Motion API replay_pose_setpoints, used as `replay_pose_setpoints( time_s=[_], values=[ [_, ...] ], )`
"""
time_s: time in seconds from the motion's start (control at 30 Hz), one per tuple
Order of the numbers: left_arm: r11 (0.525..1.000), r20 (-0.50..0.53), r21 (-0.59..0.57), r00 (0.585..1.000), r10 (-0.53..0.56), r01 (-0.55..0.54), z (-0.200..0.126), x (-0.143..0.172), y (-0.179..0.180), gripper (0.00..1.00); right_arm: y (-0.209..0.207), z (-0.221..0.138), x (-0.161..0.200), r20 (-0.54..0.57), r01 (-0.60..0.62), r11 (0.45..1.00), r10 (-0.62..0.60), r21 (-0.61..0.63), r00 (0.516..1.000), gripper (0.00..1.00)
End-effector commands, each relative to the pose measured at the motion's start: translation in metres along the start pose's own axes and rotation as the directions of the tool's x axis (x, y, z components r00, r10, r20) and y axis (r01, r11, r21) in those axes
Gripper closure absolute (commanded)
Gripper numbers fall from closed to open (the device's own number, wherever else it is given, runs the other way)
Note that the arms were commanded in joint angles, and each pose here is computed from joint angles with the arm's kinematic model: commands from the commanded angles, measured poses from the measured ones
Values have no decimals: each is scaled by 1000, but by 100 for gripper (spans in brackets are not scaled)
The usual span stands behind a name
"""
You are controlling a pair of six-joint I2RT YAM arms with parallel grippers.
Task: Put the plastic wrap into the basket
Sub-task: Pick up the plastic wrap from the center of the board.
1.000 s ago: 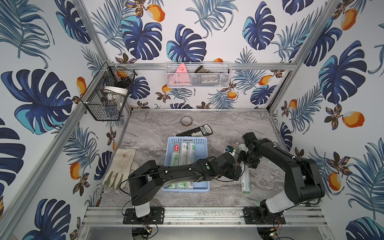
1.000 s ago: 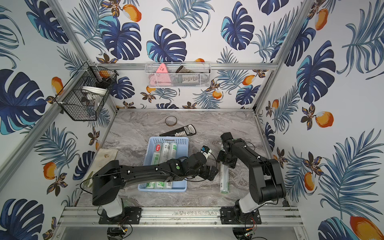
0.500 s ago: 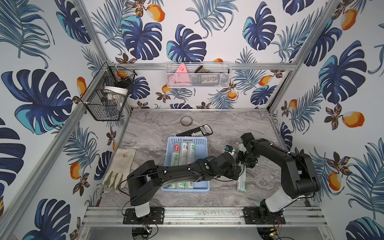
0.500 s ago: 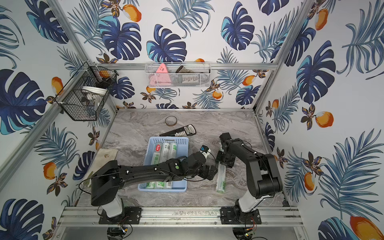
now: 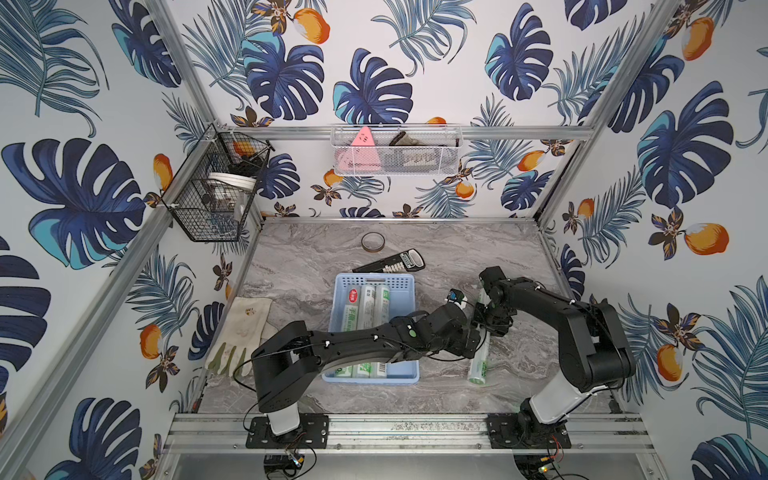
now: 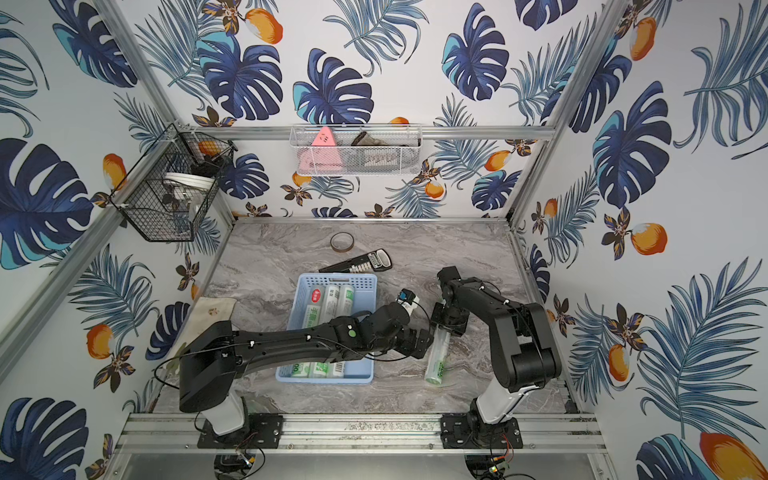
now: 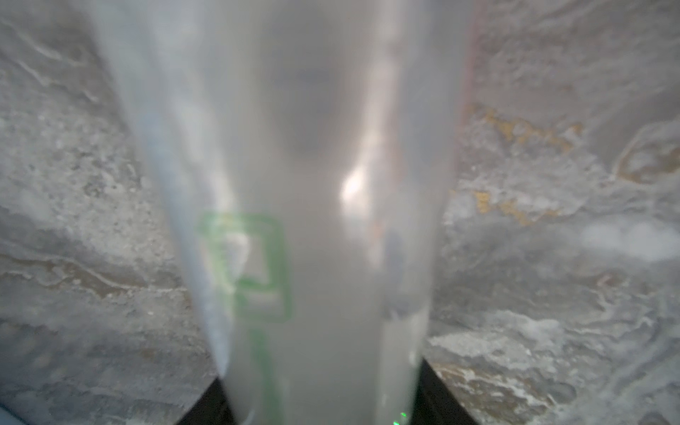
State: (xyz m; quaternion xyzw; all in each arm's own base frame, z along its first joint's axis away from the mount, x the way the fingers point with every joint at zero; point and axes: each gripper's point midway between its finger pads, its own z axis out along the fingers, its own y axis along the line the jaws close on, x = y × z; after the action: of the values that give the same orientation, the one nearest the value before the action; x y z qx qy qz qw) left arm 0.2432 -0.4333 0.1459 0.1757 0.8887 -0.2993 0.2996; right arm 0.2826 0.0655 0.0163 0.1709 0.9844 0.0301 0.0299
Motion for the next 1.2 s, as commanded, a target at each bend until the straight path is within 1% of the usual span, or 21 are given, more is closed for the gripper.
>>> replay_pose_setpoints(
  time_s=[0.0, 0.17, 0.27, 0.57, 0.77, 1.17],
  values=[
    [1000, 14, -11, 1000, -4, 4, -4, -4, 2, 1, 2, -4, 1, 5, 0, 1000, 0, -11, 1000, 50],
    [1000, 41, -27, 999, -9, 10, -12, -9, 6, 1, 4, -20, -1, 46, 0, 1000, 1, -27, 999, 56],
    [999, 63, -44, 998, -15, 18, -19, -12, 11, 1, 9, -33, -1, 73, 2, 998, 3, -61, 997, 58],
    [996, 150, -82, 988, -33, 45, -45, -27, 26, 1, 39, -77, 2, 142, 53, 981, -26, -187, 990, 59],
    [992, 178, -106, 983, -44, 63, -58, -30, 37, 1, 60, -98, 7, 174, 90, 964, -47, -249, 984, 61],
    [982, 226, -165, 972, -58, 97, -82, -35, 66, 1, 110, -118, 19, 211, 183, 935, -121, -303, 970, 61]
  ],
)
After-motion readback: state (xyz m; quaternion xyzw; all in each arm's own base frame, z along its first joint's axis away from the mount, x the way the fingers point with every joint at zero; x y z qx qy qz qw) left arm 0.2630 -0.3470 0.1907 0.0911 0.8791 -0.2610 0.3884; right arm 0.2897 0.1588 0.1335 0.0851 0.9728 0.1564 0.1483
